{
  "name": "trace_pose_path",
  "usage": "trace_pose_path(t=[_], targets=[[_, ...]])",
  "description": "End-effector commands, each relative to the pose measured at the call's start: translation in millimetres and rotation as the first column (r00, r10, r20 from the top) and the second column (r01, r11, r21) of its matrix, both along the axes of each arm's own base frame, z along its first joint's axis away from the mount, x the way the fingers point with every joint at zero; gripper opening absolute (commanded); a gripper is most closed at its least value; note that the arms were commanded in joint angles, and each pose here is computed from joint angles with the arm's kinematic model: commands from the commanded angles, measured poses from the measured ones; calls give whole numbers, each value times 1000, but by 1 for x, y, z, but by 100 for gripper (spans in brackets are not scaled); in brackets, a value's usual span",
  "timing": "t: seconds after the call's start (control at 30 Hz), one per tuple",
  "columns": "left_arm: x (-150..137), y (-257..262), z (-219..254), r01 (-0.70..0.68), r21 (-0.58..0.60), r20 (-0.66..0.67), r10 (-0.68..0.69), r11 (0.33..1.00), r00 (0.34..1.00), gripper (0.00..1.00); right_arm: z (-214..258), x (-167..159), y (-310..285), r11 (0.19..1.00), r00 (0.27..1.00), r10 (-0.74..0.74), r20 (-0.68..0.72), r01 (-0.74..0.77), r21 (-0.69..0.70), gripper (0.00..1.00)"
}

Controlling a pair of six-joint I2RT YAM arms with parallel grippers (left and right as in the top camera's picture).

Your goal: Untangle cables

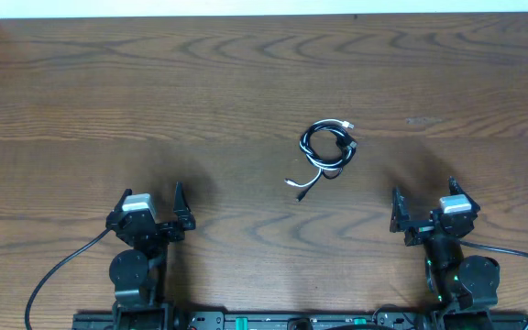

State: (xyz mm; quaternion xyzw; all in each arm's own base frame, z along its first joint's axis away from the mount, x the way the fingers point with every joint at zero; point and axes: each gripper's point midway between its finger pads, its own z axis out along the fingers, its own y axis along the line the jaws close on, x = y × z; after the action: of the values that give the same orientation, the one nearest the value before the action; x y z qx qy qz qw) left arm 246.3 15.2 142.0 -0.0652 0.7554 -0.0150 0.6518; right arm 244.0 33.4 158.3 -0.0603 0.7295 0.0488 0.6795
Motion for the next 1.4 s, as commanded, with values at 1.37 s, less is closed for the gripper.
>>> trace_pose_path(t=[1.37], targets=[[90, -94, 135, 274, -71, -553, -266, 959, 789, 99, 121, 34, 38, 979, 915, 193, -355, -158, 126, 99]])
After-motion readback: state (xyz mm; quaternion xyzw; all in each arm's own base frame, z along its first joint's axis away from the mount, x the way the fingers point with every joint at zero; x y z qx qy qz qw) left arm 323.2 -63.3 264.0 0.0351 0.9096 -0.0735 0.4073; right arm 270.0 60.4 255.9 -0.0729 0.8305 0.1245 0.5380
